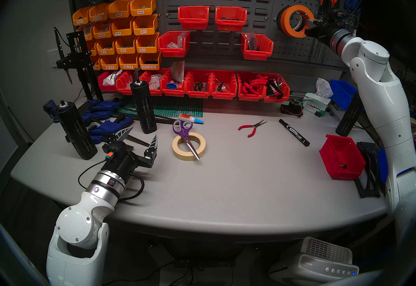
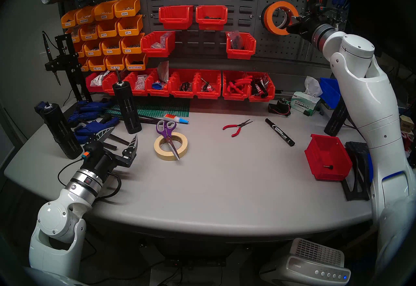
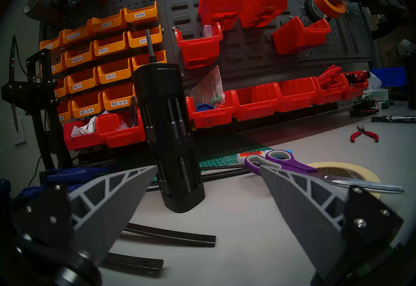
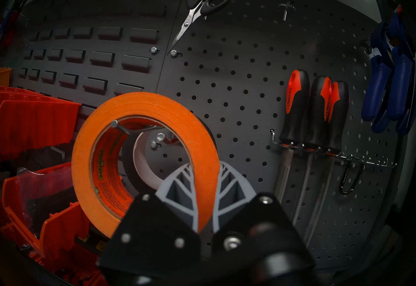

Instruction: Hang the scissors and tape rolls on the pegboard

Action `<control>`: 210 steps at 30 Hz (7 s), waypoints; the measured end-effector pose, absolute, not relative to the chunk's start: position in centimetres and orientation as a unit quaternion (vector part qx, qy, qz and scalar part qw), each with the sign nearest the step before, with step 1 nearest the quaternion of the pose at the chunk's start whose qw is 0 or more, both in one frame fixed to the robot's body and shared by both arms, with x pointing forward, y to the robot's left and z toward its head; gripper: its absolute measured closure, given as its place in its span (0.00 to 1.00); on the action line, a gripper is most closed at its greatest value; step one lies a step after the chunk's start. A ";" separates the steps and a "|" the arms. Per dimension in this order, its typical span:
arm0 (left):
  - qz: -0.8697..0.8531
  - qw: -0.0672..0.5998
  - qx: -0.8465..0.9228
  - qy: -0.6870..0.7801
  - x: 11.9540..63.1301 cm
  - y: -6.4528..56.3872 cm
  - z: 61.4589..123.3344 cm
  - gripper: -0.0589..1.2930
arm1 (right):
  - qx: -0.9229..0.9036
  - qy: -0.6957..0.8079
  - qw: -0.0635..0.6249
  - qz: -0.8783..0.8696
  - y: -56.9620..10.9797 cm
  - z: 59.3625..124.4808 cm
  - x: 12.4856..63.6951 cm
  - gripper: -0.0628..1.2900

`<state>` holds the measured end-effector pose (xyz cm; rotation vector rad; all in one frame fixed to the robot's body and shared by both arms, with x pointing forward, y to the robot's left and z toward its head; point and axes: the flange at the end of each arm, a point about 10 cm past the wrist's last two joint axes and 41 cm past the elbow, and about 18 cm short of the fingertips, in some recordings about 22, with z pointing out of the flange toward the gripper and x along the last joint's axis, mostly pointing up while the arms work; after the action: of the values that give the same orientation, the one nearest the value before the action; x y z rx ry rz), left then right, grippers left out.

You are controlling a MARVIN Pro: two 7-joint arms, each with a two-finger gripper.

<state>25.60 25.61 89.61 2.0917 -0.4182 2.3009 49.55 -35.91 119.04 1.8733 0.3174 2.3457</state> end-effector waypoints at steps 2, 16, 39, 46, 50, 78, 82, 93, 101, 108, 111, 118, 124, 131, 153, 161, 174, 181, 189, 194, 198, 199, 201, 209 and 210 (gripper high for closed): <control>0.733 0.002 0.667 -0.133 25.6 25.6 89.6 0.04 | 0.620 0.105 0.062 0.775 -35.9 119.0 49.6 0.95; 0.733 0.002 0.667 -0.133 25.6 25.6 89.6 0.04 | 0.623 0.105 0.064 0.772 -35.9 118.7 49.7 0.80; 0.733 0.002 0.667 -0.133 25.6 25.6 89.6 0.04 | 0.626 0.110 0.036 0.772 -36.0 118.2 47.0 0.56; 0.733 0.002 0.667 -0.133 25.6 25.6 89.6 0.04 | 0.628 0.105 0.033 0.770 -36.7 117.9 45.8 0.31; 0.733 0.002 0.667 -0.133 25.6 25.6 89.6 0.04 | 0.624 0.106 0.022 0.774 -36.6 118.3 44.7 0.31; 0.733 0.002 0.667 -0.133 25.6 25.6 89.6 0.04 | 0.633 0.146 -0.060 0.758 -34.5 118.8 35.5 0.37; 0.733 0.002 0.667 -0.133 25.6 25.6 89.6 0.04 | 0.637 0.152 -0.072 0.752 -33.9 118.5 34.3 0.37; 0.733 0.002 0.667 -0.133 25.6 25.6 89.6 0.04 | 0.663 0.167 -0.110 0.722 -32.5 116.7 29.8 0.37; 0.733 0.002 0.667 -0.133 25.6 25.6 89.6 0.04 | 0.685 0.174 -0.140 0.693 -32.3 114.9 26.9 0.39; 0.733 0.002 0.667 -0.133 25.6 25.6 89.6 0.04 | 0.699 0.184 -0.172 0.670 -32.6 112.9 25.6 0.41; 0.733 0.002 0.667 -0.133 25.6 25.6 89.6 0.04 | 0.699 0.195 -0.186 0.662 -32.5 112.0 25.2 0.43; 0.733 0.002 0.667 -0.133 25.6 25.6 89.6 0.04 | 0.684 0.234 -0.209 0.659 -31.5 110.5 24.9 0.45; 0.733 0.002 0.667 -0.133 25.6 25.6 89.6 0.04 | 0.669 0.270 -0.222 0.656 -30.1 109.2 25.2 0.45; 0.733 0.002 0.667 -0.133 25.6 25.6 89.6 0.04 | 0.653 0.305 -0.234 0.653 -28.2 107.9 25.7 0.45; 0.733 0.002 0.667 -0.133 25.6 25.6 89.6 0.04 | 0.653 0.303 -0.221 0.658 -27.9 107.0 26.0 0.34; 0.733 0.002 0.667 -0.133 25.6 25.6 89.6 0.04 | 0.656 0.298 -0.230 0.654 -28.1 107.0 25.7 0.06; 0.733 0.002 0.667 -0.133 25.6 25.6 89.6 0.04 | 0.654 0.298 -0.237 0.654 -28.2 107.0 25.5 0.06; 0.733 0.002 0.667 -0.133 25.6 25.6 89.6 0.04 | 0.653 0.298 -0.237 0.654 -28.3 107.0 25.5 0.06; 0.733 0.002 0.667 -0.133 25.6 25.6 89.6 0.04 | 0.653 0.297 -0.237 0.655 -28.3 107.0 25.5 0.06; 0.733 0.002 0.667 -0.133 25.6 25.6 89.6 0.04 | 0.653 0.297 -0.237 0.655 -28.3 107.0 25.5 0.06; 0.733 0.002 0.667 -0.133 25.6 25.6 89.6 0.04 | 0.654 0.297 -0.236 0.655 -28.3 107.0 25.5 0.06; 0.733 0.002 0.667 -0.133 25.6 25.6 89.6 0.04 | 0.654 0.298 -0.236 0.654 -28.3 107.0 25.5 0.06; 0.733 0.002 0.667 -0.133 25.6 25.6 89.6 0.04 | 0.655 0.301 -0.237 0.652 -28.1 106.9 25.6 0.06; 0.733 0.002 0.667 -0.133 25.6 25.6 89.6 0.04 | 0.655 0.331 -0.265 0.626 -25.7 105.7 26.1 0.06; 0.733 0.002 0.667 -0.133 25.6 25.6 89.6 0.04 | 0.654 0.336 -0.270 0.621 -25.2 105.5 26.1 0.06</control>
<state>25.61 25.61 89.60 2.0921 -0.4179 2.3002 26.13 -25.19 105.53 2.5061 1.2889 2.3798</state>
